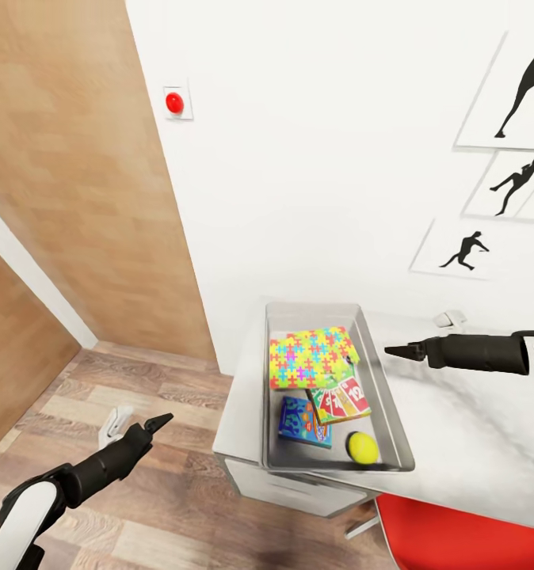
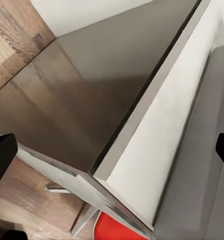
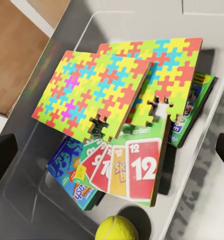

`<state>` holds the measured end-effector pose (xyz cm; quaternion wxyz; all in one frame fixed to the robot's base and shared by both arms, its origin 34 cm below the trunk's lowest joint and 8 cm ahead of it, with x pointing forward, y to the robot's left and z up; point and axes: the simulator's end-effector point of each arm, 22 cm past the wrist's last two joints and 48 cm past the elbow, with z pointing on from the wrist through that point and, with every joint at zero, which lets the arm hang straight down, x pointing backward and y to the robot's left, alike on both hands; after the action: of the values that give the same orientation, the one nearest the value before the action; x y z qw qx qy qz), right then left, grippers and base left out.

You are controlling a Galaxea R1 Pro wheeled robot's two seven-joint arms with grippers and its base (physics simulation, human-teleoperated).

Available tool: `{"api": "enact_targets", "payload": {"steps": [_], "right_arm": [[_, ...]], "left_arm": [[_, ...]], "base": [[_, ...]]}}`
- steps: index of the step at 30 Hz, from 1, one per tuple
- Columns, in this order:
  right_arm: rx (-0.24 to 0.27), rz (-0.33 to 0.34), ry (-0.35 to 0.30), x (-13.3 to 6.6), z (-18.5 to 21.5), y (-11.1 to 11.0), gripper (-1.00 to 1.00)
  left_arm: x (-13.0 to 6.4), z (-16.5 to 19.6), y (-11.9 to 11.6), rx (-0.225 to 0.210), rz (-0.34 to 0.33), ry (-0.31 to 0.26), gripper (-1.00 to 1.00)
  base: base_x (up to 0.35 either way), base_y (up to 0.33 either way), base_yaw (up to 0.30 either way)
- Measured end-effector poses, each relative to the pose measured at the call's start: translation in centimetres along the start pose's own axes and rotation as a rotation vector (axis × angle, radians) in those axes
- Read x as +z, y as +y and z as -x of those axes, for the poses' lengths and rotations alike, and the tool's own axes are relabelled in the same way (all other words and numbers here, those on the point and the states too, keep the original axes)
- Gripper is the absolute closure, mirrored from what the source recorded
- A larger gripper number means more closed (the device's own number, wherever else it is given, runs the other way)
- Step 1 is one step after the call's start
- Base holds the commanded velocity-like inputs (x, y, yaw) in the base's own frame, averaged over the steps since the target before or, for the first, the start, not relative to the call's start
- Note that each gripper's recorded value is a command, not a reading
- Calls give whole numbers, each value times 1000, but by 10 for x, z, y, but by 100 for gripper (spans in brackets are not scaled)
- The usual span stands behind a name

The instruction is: Put all the toys in the child's room - the three board games (two on the bed and one on the table), the two jigsaw puzzles on the table, and the tennis ball on the table - inside the toy box on the table in the child's room.

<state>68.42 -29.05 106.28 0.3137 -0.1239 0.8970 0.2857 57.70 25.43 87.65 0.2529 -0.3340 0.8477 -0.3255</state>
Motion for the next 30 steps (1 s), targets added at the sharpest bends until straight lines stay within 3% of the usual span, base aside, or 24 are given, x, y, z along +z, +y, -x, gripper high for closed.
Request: {"api": "enact_targets", "payload": {"steps": [10,30], "right_arm": [[-13,-2,-18,-6,8,5,-100],[-27,-41,-50,-15,20,8,-100]], "left_arm": [[-5,6,0,2,0,-16,-100],[-13,13,-10,14,-18,-35,-100]], "base": [[-66,0,0],[-260,0,0]]}}
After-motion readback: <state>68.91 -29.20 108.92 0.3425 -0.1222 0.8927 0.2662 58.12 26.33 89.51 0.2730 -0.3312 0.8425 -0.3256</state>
